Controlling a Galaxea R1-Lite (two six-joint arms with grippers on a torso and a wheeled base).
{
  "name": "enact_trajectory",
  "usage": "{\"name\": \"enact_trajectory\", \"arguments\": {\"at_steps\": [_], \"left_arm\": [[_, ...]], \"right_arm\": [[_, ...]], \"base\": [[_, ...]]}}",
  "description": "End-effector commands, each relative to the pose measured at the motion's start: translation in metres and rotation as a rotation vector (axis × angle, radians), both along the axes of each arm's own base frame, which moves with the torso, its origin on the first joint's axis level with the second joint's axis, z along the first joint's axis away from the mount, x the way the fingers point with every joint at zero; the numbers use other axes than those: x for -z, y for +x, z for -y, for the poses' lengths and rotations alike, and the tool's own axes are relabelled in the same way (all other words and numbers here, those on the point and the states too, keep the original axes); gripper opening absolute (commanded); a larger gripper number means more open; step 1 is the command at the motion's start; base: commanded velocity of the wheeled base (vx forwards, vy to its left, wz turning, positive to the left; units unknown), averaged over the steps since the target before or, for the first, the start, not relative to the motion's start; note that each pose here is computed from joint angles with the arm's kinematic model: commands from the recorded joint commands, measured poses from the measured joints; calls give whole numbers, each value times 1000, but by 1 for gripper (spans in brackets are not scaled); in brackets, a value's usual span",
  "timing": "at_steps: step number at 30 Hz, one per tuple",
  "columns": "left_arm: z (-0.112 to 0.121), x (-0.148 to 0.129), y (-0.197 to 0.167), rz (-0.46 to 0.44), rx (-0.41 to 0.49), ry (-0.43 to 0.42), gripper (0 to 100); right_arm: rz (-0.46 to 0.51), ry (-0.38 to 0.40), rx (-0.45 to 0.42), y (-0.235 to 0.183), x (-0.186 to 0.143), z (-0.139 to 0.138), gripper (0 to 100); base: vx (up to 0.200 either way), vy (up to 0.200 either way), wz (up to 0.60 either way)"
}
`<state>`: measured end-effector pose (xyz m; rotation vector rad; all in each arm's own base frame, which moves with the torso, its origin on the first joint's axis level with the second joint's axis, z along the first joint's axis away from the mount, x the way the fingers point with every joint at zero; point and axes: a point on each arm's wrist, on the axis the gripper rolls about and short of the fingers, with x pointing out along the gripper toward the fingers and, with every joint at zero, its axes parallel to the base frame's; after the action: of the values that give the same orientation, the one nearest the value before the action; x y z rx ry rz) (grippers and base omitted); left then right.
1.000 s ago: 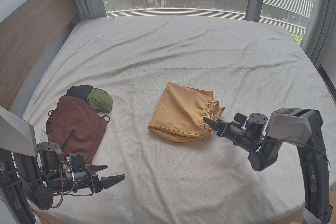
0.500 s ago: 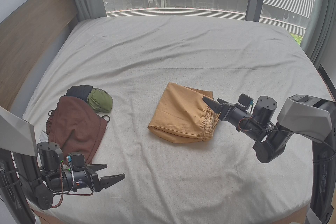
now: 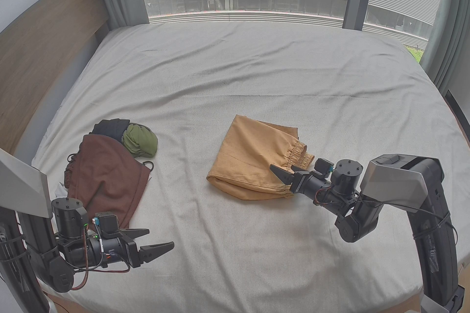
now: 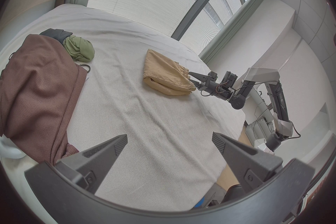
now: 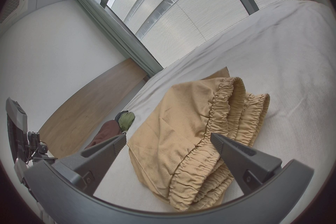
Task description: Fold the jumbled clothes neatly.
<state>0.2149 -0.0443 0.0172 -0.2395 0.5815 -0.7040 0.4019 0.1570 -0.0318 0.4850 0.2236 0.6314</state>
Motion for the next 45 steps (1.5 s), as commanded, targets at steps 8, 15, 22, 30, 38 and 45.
{"name": "enact_trajectory", "arguments": {"at_steps": [8,15,22,30,38,45], "left_arm": [[0,-14,-1,64,0,-12,100],[2,-82,-29,337,15,-105,100],[-2,-145,-89,585,84,-289,100],[-13,-151,-151,594,132,-325,100],[-27,-130,-205,532,163,-318,100],[-32,-126,-224,512,154,-312,100]], "right_arm": [[49,21,44,-11,-42,7,100],[240,73,91,-83,-170,49,100],[306,-60,256,-200,-196,128,100],[476,-85,346,-301,-213,160,100],[465,-90,266,-380,-200,148,100],[409,-69,130,-420,-170,145,100]], "base": [[0,0,0],[0,0,0],[0,0,0],[0,0,0],[0,0,0],[0,0,0]]}}
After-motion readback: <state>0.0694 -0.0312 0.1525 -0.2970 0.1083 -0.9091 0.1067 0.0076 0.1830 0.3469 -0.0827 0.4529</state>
